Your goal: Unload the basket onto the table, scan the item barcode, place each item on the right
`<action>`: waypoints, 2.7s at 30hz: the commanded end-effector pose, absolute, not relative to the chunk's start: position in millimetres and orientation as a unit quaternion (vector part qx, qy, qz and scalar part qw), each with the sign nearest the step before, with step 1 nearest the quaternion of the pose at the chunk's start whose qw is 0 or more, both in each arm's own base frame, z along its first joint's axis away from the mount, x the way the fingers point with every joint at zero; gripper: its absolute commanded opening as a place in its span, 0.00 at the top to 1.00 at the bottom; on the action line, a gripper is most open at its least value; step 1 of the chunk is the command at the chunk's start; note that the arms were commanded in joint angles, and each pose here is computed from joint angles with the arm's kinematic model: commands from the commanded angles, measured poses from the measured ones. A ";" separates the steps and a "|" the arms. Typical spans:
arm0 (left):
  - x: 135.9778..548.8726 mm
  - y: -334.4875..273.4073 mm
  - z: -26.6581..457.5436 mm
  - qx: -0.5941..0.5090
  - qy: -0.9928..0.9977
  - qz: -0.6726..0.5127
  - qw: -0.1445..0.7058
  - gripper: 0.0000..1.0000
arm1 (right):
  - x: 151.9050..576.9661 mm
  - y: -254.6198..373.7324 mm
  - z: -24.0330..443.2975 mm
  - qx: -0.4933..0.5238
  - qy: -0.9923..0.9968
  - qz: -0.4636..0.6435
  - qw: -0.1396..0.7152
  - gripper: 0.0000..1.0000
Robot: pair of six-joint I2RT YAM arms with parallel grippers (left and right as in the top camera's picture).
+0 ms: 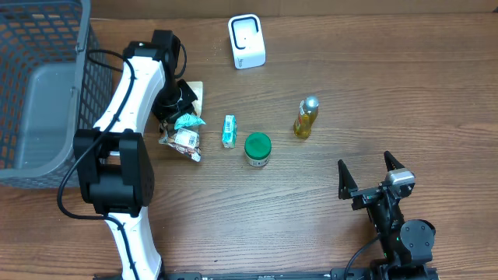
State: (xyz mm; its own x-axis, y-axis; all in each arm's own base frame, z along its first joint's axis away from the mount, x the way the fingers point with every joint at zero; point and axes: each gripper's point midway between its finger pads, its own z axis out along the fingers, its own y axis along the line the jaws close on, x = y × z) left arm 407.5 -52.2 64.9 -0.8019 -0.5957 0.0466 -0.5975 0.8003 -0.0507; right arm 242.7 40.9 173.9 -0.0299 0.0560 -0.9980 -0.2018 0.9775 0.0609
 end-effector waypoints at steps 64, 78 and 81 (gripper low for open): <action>384.4 -2.9 102.5 0.154 -0.979 -0.127 0.025 0.49 | 242.9 40.2 171.9 -0.052 0.710 0.090 0.696 0.00; 360.2 14.5 49.9 0.167 -0.968 -0.181 0.049 0.67 | 242.9 40.2 171.9 -0.052 0.710 0.090 0.696 0.00; 362.0 15.1 34.0 0.151 -0.971 -0.180 0.040 0.67 | 242.9 40.2 171.9 -0.052 0.710 0.090 0.696 0.00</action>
State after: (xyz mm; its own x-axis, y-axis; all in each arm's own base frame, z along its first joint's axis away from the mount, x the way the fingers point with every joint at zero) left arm 366.3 11.5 43.9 -0.9426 -0.3328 0.0256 -0.3055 0.8910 0.3357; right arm 242.7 40.9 174.0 -0.0294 0.0557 -0.9980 -0.2018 0.9776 0.0605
